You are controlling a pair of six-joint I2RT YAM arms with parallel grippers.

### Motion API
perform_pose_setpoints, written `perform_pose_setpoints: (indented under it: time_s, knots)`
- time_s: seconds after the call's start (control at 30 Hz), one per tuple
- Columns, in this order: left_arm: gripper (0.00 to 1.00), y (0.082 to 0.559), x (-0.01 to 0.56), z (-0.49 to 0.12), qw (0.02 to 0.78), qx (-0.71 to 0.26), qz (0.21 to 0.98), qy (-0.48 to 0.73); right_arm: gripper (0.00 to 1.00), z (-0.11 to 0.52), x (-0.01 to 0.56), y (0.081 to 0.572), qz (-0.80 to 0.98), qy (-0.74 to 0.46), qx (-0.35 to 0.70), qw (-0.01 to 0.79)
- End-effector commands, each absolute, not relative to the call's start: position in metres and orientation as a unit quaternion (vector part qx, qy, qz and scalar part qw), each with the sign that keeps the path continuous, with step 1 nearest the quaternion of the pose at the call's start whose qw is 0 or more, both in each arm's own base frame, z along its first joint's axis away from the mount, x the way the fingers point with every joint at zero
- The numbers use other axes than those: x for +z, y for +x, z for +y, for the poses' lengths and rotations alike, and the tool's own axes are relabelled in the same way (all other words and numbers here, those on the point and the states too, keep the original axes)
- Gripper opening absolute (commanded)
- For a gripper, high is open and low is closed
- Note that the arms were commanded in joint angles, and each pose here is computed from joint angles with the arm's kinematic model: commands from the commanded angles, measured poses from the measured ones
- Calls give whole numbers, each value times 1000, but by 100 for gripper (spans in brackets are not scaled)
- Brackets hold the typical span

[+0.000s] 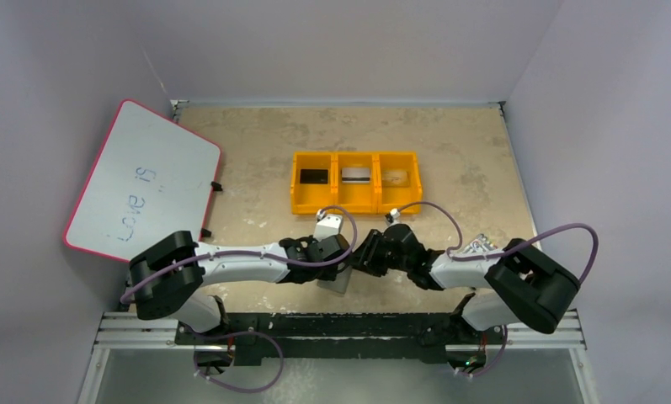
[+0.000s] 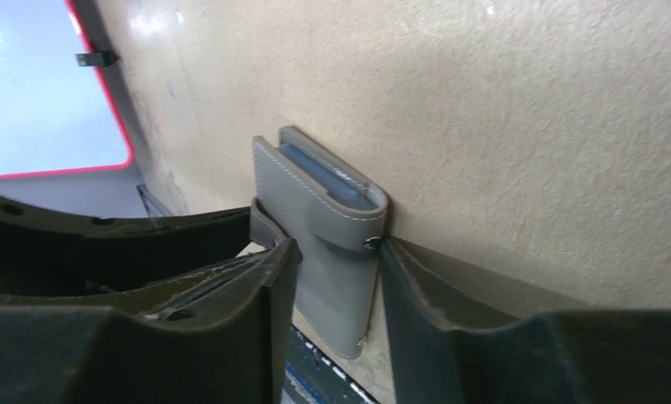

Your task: Take the credit cards out of the card holder

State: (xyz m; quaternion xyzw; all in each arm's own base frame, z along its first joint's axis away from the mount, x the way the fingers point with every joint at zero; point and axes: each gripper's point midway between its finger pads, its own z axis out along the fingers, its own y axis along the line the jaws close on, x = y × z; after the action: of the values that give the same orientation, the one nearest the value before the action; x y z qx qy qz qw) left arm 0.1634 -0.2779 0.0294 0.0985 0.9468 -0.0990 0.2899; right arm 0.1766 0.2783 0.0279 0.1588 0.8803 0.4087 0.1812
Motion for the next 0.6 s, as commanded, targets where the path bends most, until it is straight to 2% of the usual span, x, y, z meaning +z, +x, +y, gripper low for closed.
perform_pose_setpoints:
  time_s: [0.0,0.23,0.4,0.57]
  knots:
    - [26,166,52,-307,301,-158,936,88,37,280,28,183,889,151,388,190]
    - [20,176,74,-305,329,-187,924,58,0,265,30,203,902,132,330,247]
    - [21,187,81,-290,344,-190,919,16,0,260,24,203,913,109,303,251]
    - [35,194,79,-270,354,-163,921,-17,0,252,18,205,922,94,280,249]
